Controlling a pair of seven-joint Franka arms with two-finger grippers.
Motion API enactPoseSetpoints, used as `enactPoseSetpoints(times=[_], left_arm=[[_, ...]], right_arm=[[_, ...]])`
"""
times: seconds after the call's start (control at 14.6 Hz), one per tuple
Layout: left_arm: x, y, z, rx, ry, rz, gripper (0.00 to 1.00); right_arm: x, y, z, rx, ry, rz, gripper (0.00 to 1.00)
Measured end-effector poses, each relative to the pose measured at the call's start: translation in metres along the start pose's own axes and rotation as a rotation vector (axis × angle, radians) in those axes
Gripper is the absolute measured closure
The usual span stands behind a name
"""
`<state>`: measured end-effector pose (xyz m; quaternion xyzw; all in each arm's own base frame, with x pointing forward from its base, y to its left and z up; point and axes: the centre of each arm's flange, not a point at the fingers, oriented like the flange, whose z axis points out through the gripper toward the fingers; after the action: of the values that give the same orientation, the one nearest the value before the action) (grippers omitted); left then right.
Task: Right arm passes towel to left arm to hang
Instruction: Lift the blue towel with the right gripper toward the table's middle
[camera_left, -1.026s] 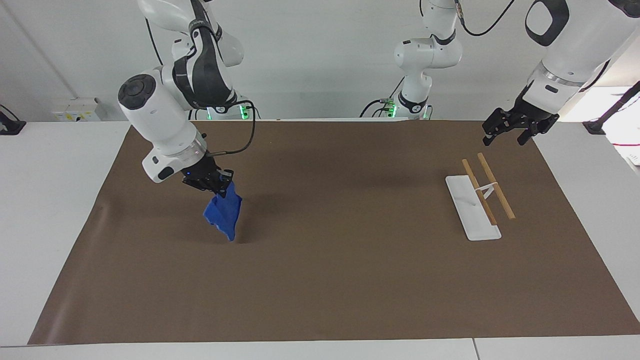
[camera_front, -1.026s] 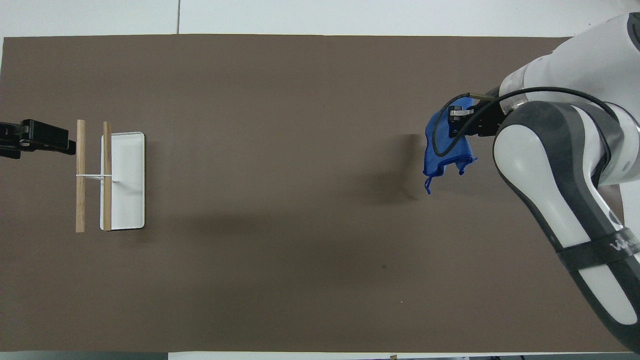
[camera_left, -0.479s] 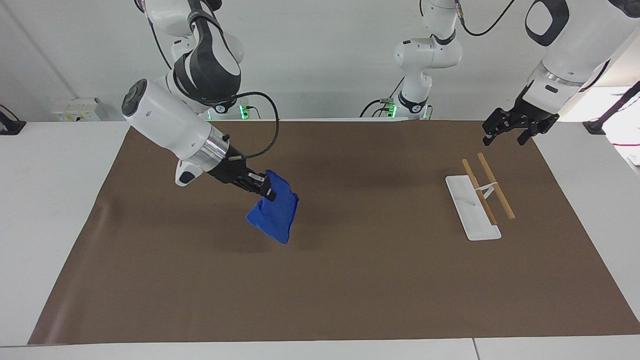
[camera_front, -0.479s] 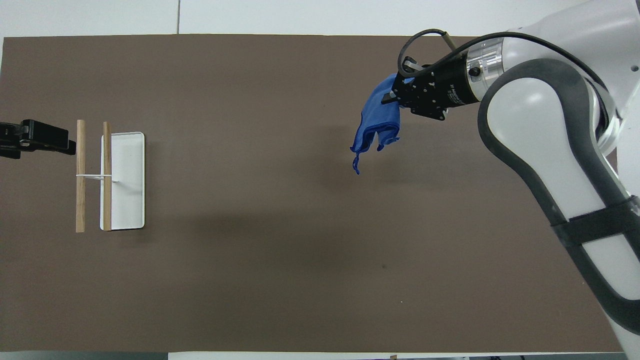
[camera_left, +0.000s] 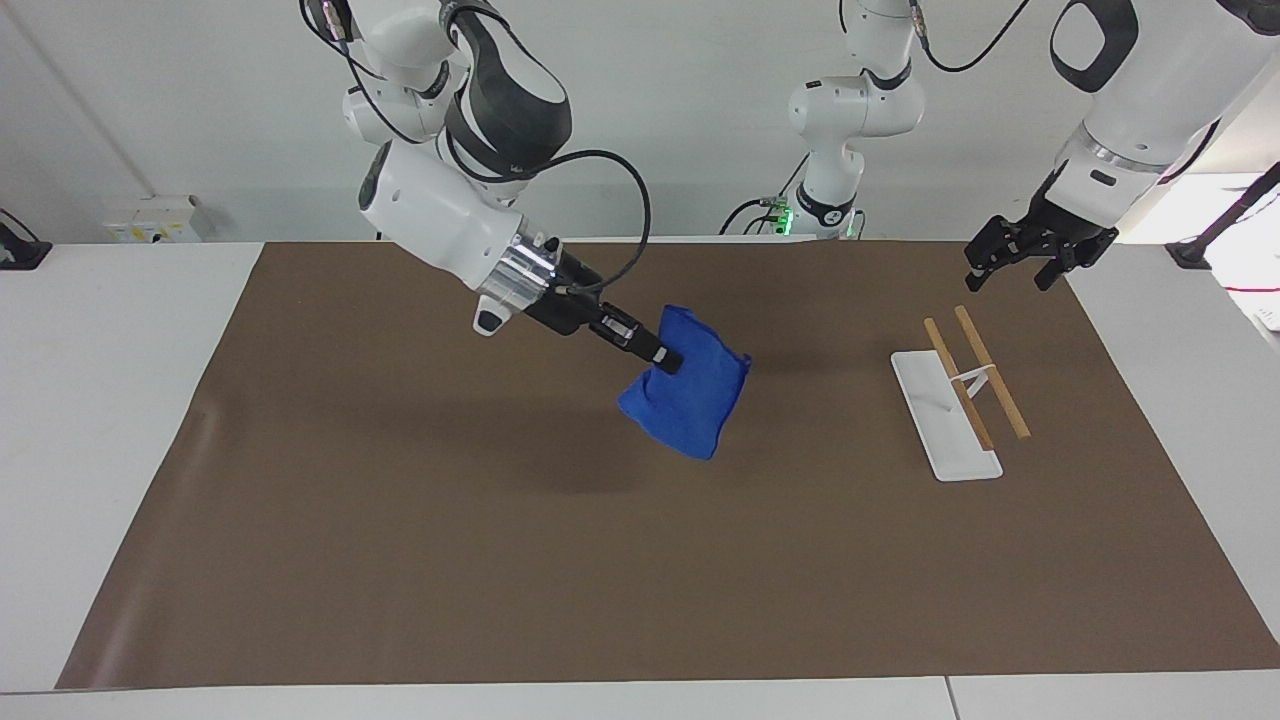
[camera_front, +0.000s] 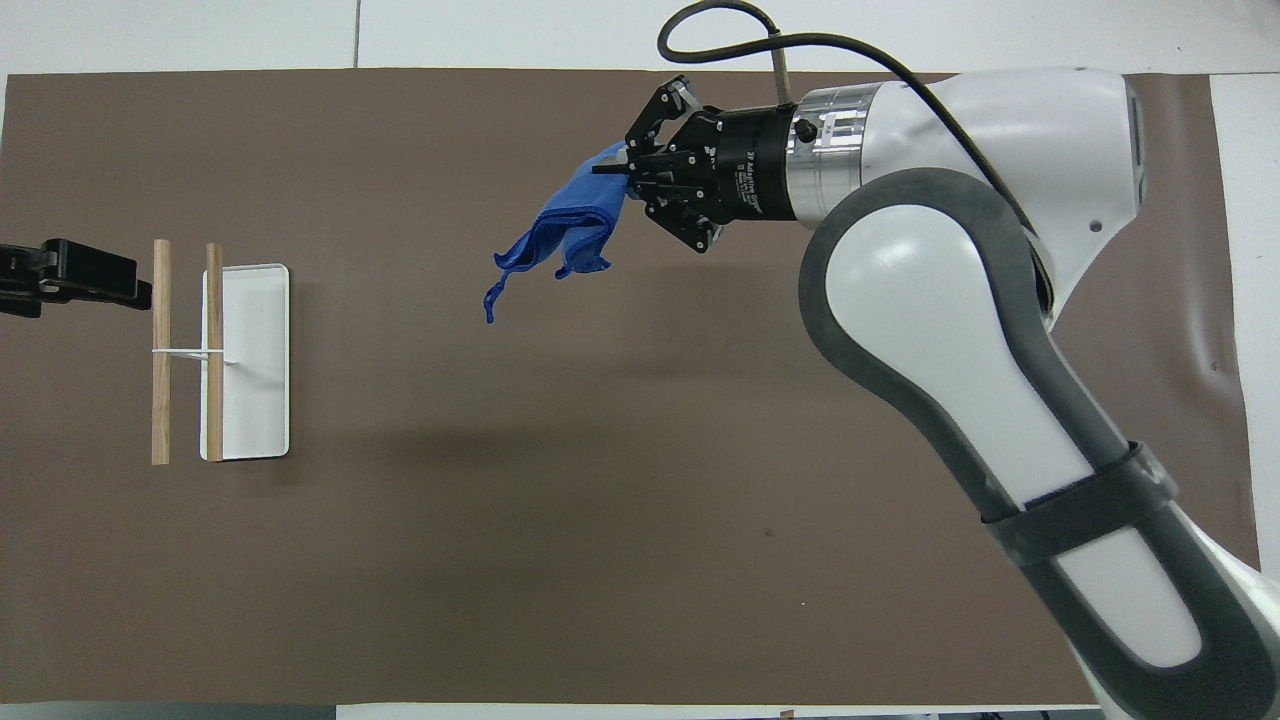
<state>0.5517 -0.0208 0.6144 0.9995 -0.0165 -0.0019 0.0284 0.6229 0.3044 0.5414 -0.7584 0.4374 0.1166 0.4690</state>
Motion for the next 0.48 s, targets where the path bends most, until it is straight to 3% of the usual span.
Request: enactPoseSetpoints(times=[0.48], left_arm=[[0.0, 0.012, 0.001, 0.0, -0.003, 0.021, 0.0]], right_arm=[[-0.05, 0.016, 0.052, 0.104, -0.054, 0.223, 0.95]])
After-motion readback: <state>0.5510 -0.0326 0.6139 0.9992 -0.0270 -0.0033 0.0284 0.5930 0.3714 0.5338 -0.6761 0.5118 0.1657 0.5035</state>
